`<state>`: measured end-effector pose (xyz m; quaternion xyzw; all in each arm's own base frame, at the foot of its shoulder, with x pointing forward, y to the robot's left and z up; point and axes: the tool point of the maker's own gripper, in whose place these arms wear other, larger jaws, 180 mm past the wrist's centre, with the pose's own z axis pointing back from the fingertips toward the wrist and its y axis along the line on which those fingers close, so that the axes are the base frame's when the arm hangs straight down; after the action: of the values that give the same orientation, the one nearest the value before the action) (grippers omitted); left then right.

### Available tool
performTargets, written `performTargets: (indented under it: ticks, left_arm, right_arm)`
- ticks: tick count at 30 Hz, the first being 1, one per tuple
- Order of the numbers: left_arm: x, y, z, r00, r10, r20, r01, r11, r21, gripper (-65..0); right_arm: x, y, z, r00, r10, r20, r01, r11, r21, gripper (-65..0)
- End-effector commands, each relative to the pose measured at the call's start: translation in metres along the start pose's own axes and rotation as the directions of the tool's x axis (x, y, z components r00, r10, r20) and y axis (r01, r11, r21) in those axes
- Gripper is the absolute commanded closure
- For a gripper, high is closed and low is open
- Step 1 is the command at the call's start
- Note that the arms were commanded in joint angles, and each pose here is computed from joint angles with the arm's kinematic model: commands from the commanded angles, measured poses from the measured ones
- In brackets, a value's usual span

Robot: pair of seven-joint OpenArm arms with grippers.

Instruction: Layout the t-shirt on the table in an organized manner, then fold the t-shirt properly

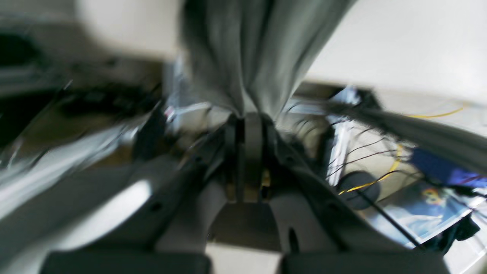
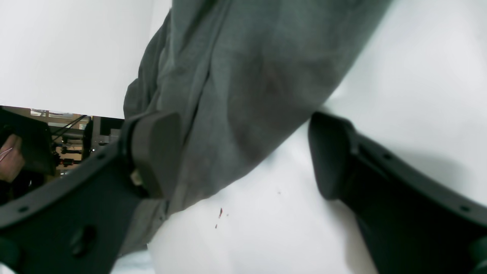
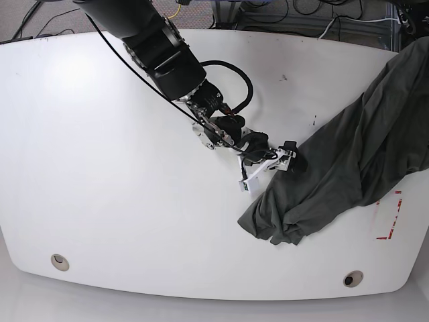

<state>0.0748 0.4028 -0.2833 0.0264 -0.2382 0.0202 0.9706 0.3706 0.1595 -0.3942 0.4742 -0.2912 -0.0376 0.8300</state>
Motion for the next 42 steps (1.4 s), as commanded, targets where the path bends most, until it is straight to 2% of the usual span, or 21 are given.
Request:
performTargets:
  ticks: [1,8,12,17,21,26,32,37,42]
  left_arm:
    - [0.020,-0.008,-0.005,0.998,-0.050,0.040,0.051,0.998,-0.026,0.0]
    - [0.068,-0.057,-0.030,0.977,-0.151,0.150,0.172,0.975,-0.138,0.0]
    - [0.102,-0.090,-0.038,0.950,-0.196,0.245,0.250,0.944,-0.214,0.0]
    - [0.130,-0.124,-0.041,0.931,-0.166,0.324,0.272,0.909,-0.316,0.0]
    - [0.145,-0.148,-0.041,0.924,-0.139,0.356,0.283,0.876,-0.391,0.0]
    - [0.151,-0.184,-0.048,0.915,-0.152,0.374,0.329,0.818,-0.471,0.0]
    - [0.164,-0.241,-0.056,0.897,-0.139,0.419,0.377,0.734,-0.565,0.0]
    - [0.165,-0.288,-0.064,0.895,-0.141,0.422,0.399,0.676,-0.619,0.0]
    - [0.168,-0.350,-0.067,0.884,-0.163,0.438,0.442,0.597,-0.670,0.0]
  right_arm:
    - [0.014,0.021,-0.003,1.000,0.018,0.024,-0.019,0.999,0.048,-49.6]
    - [0.008,0.034,-0.001,1.000,0.028,-0.010,-0.028,0.996,0.082,-49.6]
    - [0.022,0.036,0.012,0.998,0.064,0.021,-0.066,0.993,0.097,-49.6]
    - [0.033,0.036,0.024,0.994,0.098,0.050,-0.102,0.989,0.105,-49.6]
    - [0.043,0.023,0.034,0.990,0.121,0.065,-0.126,0.989,0.078,-49.6]
    - [0.070,-0.011,0.055,0.987,0.106,0.119,-0.108,0.994,0.011,-49.6]
    - [0.114,-0.059,0.098,0.975,0.106,0.196,-0.090,0.992,-0.086,-49.6]
    - [0.149,-0.074,0.132,0.958,0.137,0.250,-0.107,0.986,-0.129,-49.6]
    - [0.173,-0.080,0.160,0.948,0.174,0.266,-0.134,0.978,-0.163,-49.6]
